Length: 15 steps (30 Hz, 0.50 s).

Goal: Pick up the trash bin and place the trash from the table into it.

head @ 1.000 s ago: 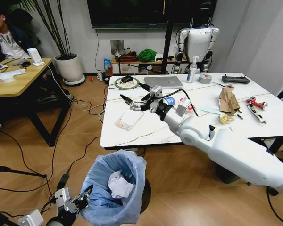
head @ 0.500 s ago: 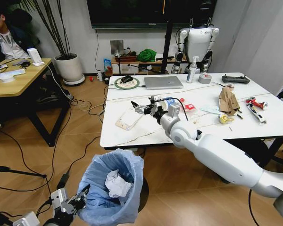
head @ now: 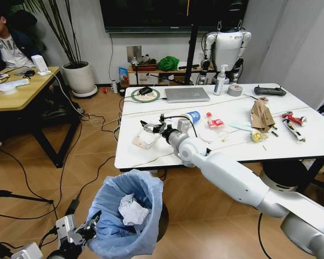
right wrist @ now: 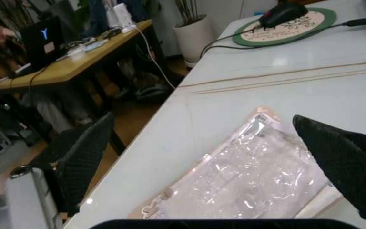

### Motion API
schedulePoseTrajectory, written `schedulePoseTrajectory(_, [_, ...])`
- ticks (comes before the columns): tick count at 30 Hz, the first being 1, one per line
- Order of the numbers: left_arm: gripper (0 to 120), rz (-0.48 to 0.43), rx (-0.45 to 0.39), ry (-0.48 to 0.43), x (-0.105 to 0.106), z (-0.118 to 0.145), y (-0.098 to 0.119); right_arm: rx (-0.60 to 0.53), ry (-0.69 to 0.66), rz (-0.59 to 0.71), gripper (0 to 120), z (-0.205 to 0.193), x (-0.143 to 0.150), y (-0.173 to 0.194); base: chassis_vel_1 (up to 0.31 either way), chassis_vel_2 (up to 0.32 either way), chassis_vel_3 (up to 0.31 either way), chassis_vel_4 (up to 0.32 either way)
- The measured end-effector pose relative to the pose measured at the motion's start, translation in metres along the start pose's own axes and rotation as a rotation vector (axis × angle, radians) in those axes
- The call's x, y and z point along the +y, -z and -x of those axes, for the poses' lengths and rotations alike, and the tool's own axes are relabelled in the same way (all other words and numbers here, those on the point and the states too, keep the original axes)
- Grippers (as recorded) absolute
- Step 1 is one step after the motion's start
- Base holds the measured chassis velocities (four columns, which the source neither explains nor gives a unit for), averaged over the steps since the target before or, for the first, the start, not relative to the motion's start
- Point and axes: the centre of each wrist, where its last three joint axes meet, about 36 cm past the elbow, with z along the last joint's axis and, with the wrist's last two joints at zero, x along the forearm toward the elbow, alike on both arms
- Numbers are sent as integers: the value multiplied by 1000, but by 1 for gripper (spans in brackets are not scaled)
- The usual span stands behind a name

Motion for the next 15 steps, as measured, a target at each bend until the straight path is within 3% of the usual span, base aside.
schedulePoseTrajectory(15, [0,5,-7,4,2,1,1,34,-92,-2,100,21,-23,-8,0,0,0,0])
